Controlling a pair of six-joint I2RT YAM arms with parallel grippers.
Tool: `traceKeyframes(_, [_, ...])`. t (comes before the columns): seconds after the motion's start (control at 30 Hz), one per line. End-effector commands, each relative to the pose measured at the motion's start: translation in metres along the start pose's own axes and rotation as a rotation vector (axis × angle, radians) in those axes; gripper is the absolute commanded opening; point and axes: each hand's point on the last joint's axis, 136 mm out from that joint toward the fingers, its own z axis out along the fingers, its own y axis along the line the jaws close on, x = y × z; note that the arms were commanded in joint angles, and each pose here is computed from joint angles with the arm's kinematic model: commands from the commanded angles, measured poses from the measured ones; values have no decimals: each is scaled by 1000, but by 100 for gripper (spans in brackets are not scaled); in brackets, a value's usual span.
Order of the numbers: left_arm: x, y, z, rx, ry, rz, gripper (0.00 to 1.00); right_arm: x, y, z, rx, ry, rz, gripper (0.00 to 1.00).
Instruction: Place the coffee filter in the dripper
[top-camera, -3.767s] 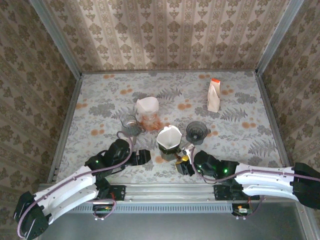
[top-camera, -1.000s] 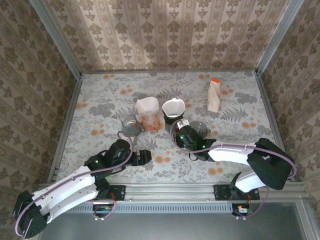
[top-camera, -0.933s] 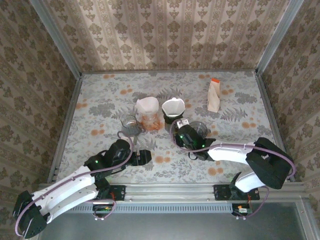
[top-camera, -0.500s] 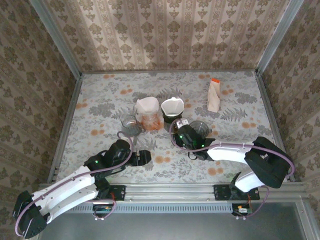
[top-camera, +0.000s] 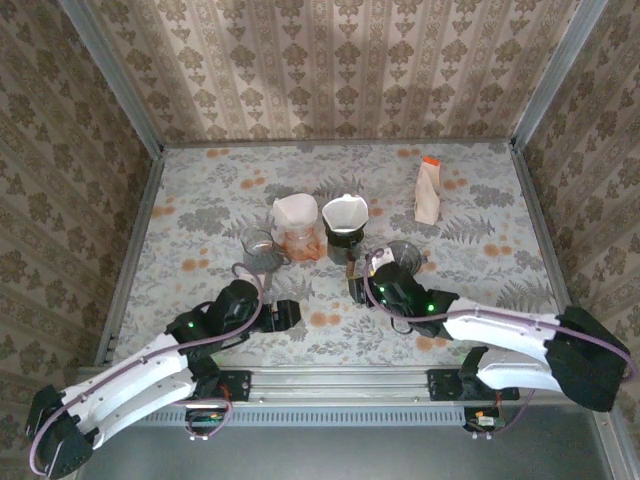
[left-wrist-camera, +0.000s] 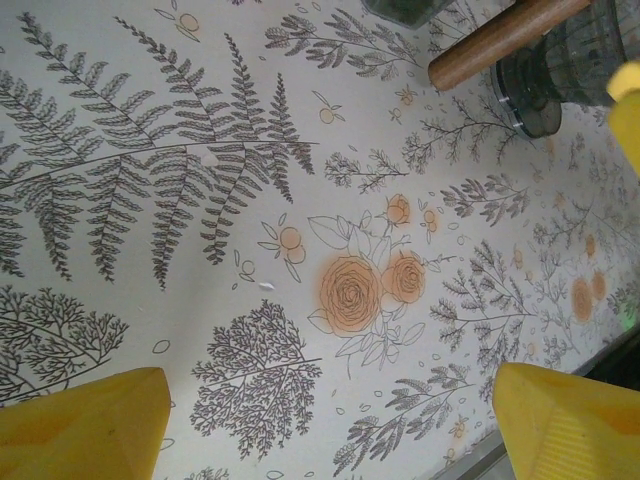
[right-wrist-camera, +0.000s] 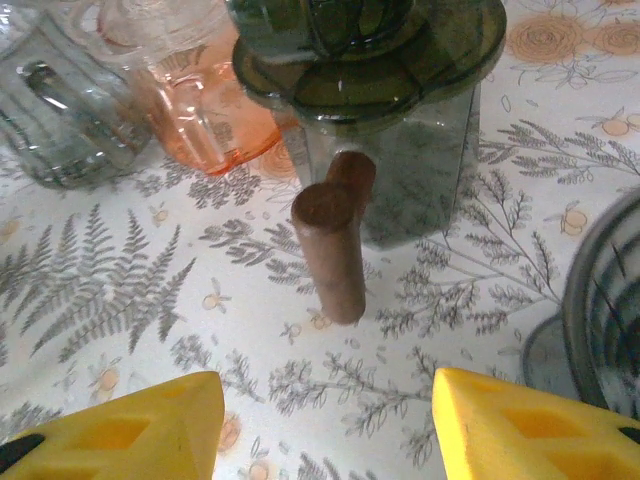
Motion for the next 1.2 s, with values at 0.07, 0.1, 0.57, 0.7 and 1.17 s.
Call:
traceKeyframes(0.07, [-18,6,-14,-53,-78,-21,85,9,0,-25,-28,4,23,59])
traceKeyframes(0.1, [-23,10,-18,-71,-95,-27,84,9,4,-28,-49,3,22,59])
traceKeyframes(0.57, [-123,72,-62,-200,-431,-269,55,14,72,-24,-255,33,-121,58])
traceKeyframes(0.7, [-165,97,-62,-190,-507,-347,59,12,79,-21,-264,43,-139,57])
traceKeyframes(1.17, [-283,137,-2,-22,-447,-338,61,8,73,-30,-247,23,-144,56])
